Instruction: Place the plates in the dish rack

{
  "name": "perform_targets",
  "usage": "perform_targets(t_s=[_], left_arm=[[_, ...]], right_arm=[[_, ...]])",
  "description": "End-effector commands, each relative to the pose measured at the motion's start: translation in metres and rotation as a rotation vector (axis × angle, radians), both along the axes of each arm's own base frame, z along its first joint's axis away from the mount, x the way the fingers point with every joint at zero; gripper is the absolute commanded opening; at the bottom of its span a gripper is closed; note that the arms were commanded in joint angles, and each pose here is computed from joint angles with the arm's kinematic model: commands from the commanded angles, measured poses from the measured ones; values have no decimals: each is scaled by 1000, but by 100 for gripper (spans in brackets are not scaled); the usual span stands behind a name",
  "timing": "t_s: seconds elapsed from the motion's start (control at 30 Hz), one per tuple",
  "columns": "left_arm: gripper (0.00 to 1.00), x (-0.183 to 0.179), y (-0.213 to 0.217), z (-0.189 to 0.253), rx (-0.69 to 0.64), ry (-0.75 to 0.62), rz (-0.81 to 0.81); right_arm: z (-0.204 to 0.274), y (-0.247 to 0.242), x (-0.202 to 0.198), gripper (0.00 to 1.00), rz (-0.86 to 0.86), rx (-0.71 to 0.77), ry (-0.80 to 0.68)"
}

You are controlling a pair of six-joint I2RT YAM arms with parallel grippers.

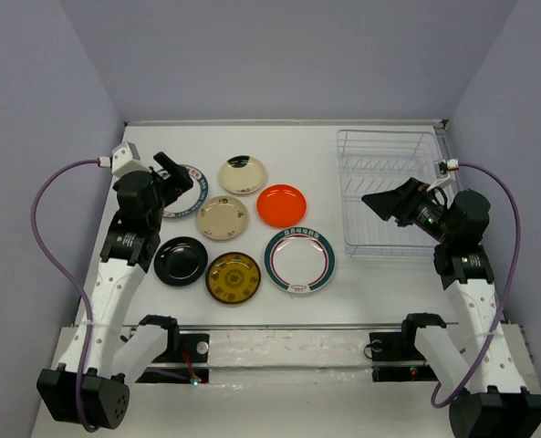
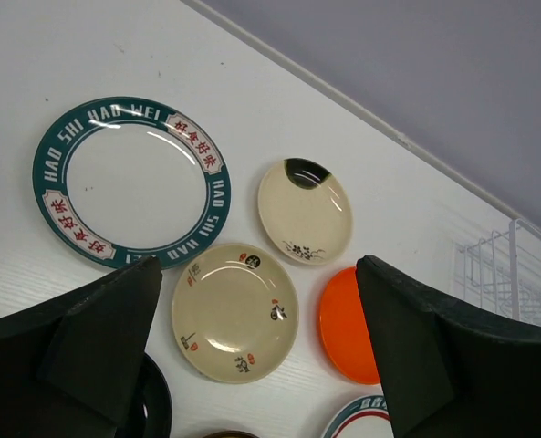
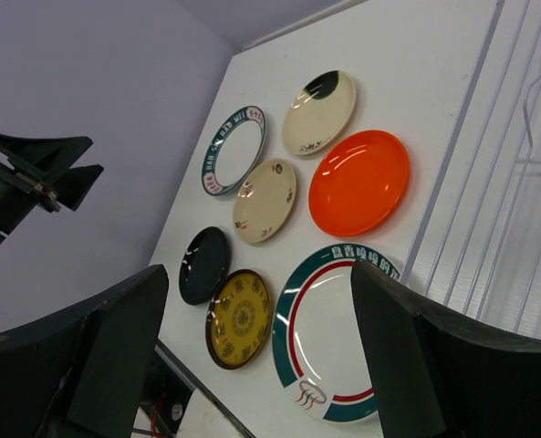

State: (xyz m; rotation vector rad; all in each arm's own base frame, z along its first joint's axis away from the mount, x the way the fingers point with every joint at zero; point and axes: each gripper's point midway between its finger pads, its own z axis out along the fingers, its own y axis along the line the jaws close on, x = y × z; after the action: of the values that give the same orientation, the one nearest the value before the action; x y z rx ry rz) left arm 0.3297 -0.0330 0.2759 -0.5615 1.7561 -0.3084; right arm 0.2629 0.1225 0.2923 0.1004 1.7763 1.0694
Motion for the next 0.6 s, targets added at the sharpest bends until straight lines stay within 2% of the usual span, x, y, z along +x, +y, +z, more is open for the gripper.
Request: perform_targets(t_s=[0.0,0.1,0.27,0.5,0.57], left_arm=[[99,16,9,17,11,-24,60],[99,28,10,10,5,4,83],[94,54,25,-4,-63,26,183],[89,81,80,-56,-182,144,366],[84,84,98,-73,-193,169,411]], right_arm=[[25,5,-3,84,26,-22,-100],[24,4,-4,80,18,-23,-100],[22,1,-5,78,0,-35,-96],[16,1,-12,78,3,-54,-93],[16,1,-14,78,1,-54,-97]])
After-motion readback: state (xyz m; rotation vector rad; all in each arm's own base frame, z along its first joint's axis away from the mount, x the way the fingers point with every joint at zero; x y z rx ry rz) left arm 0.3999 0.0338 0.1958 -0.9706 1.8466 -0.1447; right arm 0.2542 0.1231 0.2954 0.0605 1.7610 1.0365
